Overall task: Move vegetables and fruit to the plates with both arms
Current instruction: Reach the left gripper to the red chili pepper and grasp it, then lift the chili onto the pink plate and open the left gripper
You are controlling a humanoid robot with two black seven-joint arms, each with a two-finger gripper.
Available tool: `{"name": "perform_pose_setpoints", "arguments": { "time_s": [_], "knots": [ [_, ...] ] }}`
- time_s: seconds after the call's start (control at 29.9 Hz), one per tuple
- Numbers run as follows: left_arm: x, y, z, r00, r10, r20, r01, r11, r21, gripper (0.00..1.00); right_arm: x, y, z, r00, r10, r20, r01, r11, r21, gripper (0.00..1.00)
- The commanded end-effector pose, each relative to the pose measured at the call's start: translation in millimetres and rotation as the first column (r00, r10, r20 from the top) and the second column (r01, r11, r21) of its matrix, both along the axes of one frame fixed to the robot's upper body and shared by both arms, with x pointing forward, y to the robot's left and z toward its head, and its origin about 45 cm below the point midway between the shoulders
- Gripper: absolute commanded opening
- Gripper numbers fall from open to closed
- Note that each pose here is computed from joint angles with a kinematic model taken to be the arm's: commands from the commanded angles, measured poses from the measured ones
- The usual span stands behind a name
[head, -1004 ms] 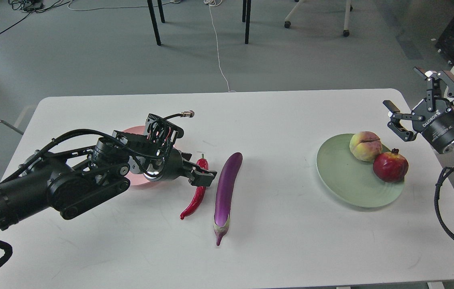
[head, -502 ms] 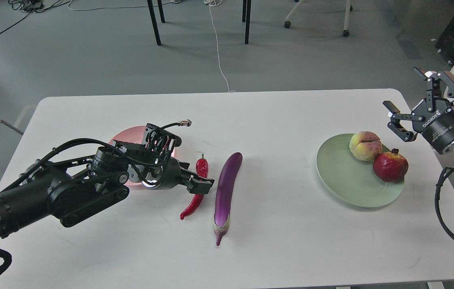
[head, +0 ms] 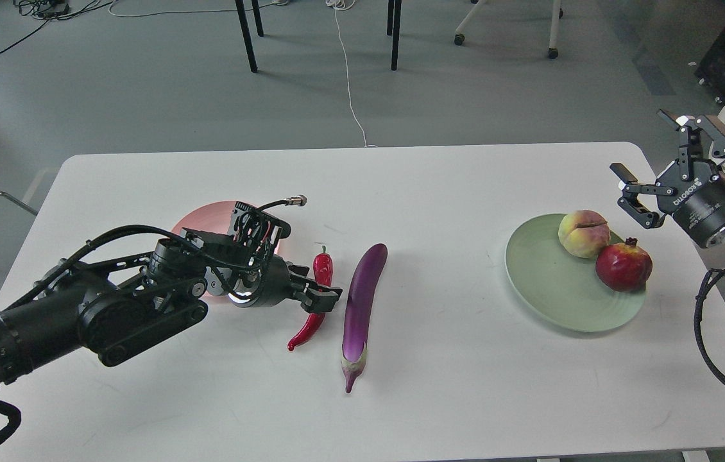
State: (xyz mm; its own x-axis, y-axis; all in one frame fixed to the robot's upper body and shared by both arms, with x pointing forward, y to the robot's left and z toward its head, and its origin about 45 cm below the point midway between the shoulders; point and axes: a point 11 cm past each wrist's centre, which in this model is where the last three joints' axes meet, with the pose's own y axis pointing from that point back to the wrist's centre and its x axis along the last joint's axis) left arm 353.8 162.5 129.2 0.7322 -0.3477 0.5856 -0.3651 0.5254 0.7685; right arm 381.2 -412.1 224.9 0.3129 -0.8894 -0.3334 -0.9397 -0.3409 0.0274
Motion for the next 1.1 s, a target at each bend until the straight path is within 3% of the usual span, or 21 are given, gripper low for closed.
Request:
{"name": "perform_pose_setpoints", "arguments": {
  "time_s": [0.0,0.1,0.33,0.54,0.74,1.07],
  "knots": [
    [-0.1,0.3,-0.3,1.000,-0.001,-0.002,0.001,1.000,0.001,0.53,0.0,-0.4,-0.1,1.000,-0.001,0.000,0.001,1.000,-0.001,0.98],
    [0.1,0.6,-0.4,1.000,0.001,-0.001,-0.001,1.000,0.003,0.31,0.0,0.1,0.0,1.000,0.000,0.000,0.000,1.000,0.000,0.98],
    [2.5,1.2,1.0,1.000,0.005,0.013,-0.005,1.000,0.007,0.12,0.0,0.2,-0.1,1.000,0.001,0.000,-0.001,1.000,-0.001,0.98],
    [11.2,0.0,13.0,0.999,0.015,0.032,-0.015,1.000,-0.019,0.12,-0.2,0.3,-0.5,1.000,0.002,-0.001,-0.002,1.000,-0.002,0.98],
    [35.5,2.2,52.5,0.996,0.085,0.028,-0.081,0.990,-0.115,0.13,-0.4,0.0,-1.0,1.000,0.002,-0.003,-0.002,1.000,-0.005,0.98],
    [54.3,125.7,69.4,0.959,0.275,0.066,-0.276,0.961,0.001,0.14,-0.9,1.7,-2.6,1.000,0.006,-0.006,-0.006,1.000,-0.003,0.98]
  ]
}}
